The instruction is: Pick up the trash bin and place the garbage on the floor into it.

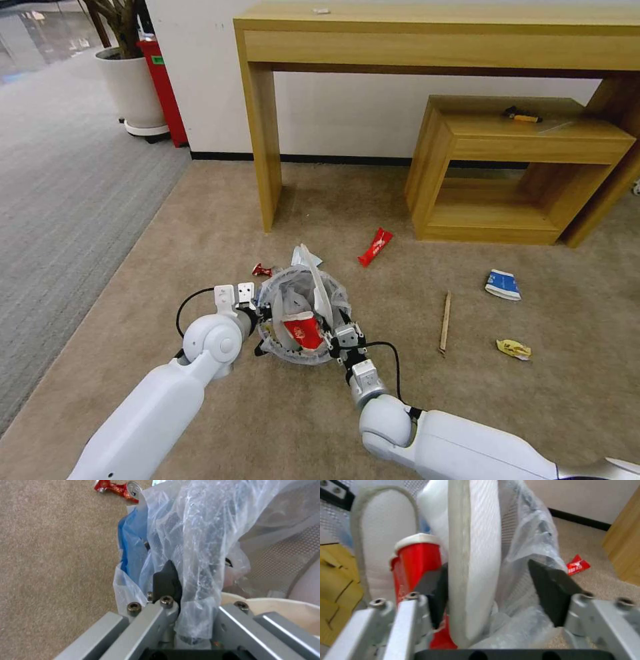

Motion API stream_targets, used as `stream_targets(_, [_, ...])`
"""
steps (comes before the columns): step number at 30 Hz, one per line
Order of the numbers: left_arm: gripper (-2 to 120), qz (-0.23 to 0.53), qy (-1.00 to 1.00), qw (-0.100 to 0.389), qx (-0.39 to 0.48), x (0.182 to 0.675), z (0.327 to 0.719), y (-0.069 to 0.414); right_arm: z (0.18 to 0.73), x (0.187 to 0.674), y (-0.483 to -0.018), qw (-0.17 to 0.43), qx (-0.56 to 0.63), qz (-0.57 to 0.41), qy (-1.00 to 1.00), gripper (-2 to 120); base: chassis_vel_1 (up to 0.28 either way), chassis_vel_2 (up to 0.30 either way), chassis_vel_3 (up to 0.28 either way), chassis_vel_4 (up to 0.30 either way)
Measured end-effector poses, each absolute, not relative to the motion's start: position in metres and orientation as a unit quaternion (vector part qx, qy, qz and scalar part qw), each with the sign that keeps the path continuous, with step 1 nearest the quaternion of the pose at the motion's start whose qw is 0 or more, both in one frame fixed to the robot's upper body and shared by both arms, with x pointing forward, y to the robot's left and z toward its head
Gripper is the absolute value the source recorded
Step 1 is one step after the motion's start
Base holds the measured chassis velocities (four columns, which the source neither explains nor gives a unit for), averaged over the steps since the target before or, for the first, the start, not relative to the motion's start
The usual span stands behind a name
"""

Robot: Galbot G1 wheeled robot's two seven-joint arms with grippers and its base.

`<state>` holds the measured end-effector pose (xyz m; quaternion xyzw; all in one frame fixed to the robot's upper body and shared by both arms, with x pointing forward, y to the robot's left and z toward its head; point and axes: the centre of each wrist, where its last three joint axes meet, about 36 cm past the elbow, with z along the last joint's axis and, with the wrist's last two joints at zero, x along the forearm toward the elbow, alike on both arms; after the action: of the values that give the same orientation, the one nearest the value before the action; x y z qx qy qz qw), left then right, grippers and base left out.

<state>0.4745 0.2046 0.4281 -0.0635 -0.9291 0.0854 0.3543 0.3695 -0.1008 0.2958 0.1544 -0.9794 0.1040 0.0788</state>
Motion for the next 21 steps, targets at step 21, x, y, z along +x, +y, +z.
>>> stream_targets(21, [0, 0.082, -0.924, 0.369, -0.054, 0.508, 0.418, 0.187, 0.318, 0.376, -0.078, 0.067, 0.170, 0.086, -0.979, 100, 0.000, 0.000, 0.000, 0.000])
